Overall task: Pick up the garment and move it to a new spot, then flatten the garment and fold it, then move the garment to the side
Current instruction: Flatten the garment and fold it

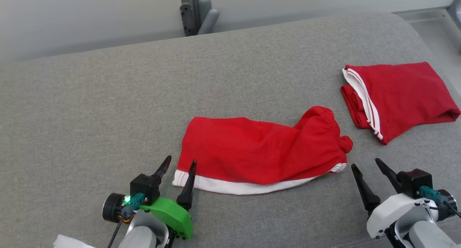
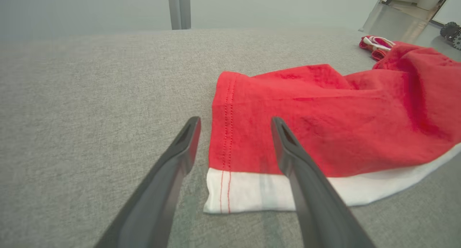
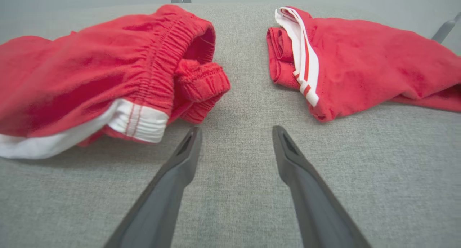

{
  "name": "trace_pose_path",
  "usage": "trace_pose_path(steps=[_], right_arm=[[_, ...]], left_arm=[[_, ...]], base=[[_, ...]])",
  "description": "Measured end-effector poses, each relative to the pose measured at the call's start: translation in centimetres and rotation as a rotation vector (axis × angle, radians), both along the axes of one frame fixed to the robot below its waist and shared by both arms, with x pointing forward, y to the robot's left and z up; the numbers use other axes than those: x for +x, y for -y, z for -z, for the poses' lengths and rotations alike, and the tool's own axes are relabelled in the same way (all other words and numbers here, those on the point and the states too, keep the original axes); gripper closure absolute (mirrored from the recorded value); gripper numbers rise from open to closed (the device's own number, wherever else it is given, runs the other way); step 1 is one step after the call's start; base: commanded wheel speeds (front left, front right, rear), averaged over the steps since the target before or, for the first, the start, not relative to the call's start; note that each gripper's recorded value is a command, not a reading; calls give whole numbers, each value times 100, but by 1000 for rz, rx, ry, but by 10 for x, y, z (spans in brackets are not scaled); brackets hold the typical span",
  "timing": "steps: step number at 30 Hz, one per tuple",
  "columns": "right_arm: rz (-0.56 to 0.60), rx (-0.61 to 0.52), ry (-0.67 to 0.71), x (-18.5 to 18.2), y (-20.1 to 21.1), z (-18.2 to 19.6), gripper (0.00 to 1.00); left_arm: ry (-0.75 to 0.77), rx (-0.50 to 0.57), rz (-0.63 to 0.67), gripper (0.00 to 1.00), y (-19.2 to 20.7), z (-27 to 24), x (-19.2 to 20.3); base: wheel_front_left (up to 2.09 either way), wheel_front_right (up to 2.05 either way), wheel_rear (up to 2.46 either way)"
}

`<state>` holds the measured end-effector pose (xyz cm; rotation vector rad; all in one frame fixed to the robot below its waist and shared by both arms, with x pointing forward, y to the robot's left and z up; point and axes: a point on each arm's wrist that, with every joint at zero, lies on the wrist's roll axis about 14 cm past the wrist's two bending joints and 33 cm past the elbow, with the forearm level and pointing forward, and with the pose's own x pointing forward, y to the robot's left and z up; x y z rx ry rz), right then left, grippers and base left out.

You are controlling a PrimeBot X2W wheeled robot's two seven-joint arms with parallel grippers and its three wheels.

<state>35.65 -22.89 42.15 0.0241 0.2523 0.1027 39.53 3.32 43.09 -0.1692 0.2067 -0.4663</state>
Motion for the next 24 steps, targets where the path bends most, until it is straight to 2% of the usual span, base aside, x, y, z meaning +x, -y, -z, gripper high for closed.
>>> trace_pose_path(steps=[10, 12, 13, 14, 15, 16, 17, 18, 19, 24], right_arm=[[112, -23, -20, -2, 29, 8, 0], [121, -25, -24, -3, 31, 10, 0], [124, -28, -25, -3, 32, 10, 0], [129, -27, -26, -3, 33, 11, 0], [133, -27, -27, -2, 34, 11, 0], [136, -27, -27, -2, 34, 12, 0], [137, -26, -28, -2, 34, 12, 0], [138, -24, -26, -1, 34, 12, 0], [137, -23, -24, 0, 33, 11, 0], [140, -17, -12, 5, 32, 9, 0]], left_arm=[[-111, 35, 35, 0, 12, 39, 20], [-119, 42, 43, 13, 14, 43, 21], [-123, 44, 48, 16, 15, 45, 21], [-127, 48, 54, 25, 17, 47, 21], [-129, 52, 57, 50, 17, 48, 21], [-130, 52, 59, 50, 18, 49, 21], [-125, 50, 61, 57, 19, 48, 22], [-118, 50, 63, 75, 19, 46, 24], [-116, 50, 63, 100, 19, 45, 24], [-46, 26, 49, 100, 18, 25, 34]], base=[[0, 0, 0], [0, 0, 0], [0, 0, 0], [0, 0, 0], [0, 0, 0], [0, 0, 0], [0, 0, 0], [0, 0, 0], [0, 0, 0], [0, 0, 0]])
